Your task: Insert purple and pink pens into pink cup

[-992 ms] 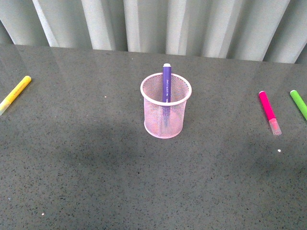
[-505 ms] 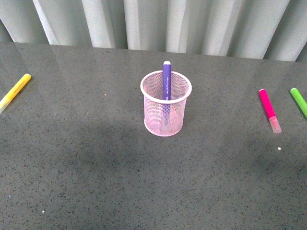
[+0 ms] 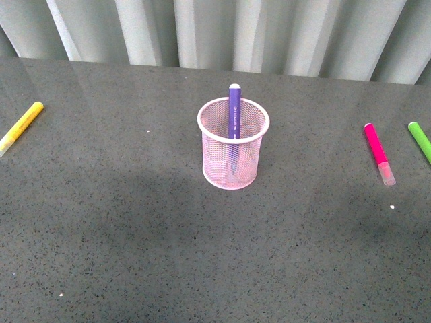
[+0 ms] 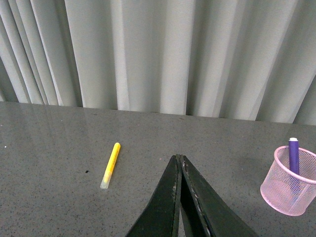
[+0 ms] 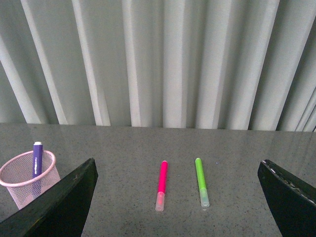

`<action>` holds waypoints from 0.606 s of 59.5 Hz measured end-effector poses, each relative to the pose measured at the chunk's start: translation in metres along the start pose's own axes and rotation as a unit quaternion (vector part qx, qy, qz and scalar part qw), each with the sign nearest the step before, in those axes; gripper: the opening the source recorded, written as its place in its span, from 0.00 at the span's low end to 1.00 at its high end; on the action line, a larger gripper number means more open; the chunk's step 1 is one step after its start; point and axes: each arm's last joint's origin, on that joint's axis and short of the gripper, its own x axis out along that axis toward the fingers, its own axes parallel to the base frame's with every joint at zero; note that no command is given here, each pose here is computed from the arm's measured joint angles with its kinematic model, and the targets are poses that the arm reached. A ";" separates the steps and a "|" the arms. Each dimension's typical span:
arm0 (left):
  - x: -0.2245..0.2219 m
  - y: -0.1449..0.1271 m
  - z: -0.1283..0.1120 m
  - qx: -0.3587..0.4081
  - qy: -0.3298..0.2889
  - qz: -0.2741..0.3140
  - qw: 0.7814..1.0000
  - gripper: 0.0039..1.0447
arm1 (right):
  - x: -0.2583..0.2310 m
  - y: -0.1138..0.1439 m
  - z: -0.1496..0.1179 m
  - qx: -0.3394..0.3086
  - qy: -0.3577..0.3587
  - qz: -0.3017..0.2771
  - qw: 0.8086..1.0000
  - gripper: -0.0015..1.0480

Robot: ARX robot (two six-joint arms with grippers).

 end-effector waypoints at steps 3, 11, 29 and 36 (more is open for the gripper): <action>-0.001 0.000 0.000 0.000 0.000 0.000 1.000 0.03 | 0.000 0.000 0.000 0.000 0.000 0.000 1.000 0.93; -0.004 0.000 0.000 0.000 0.000 0.000 1.000 0.03 | 0.000 0.000 0.000 0.000 0.000 0.000 1.000 0.93; -0.013 0.000 -0.003 0.000 0.003 -0.001 1.000 0.03 | 0.000 0.000 0.000 0.000 0.000 0.000 1.000 0.93; -0.013 0.000 -0.003 0.000 0.003 -0.001 1.000 0.19 | 0.000 0.000 0.000 0.000 0.000 0.000 1.000 0.93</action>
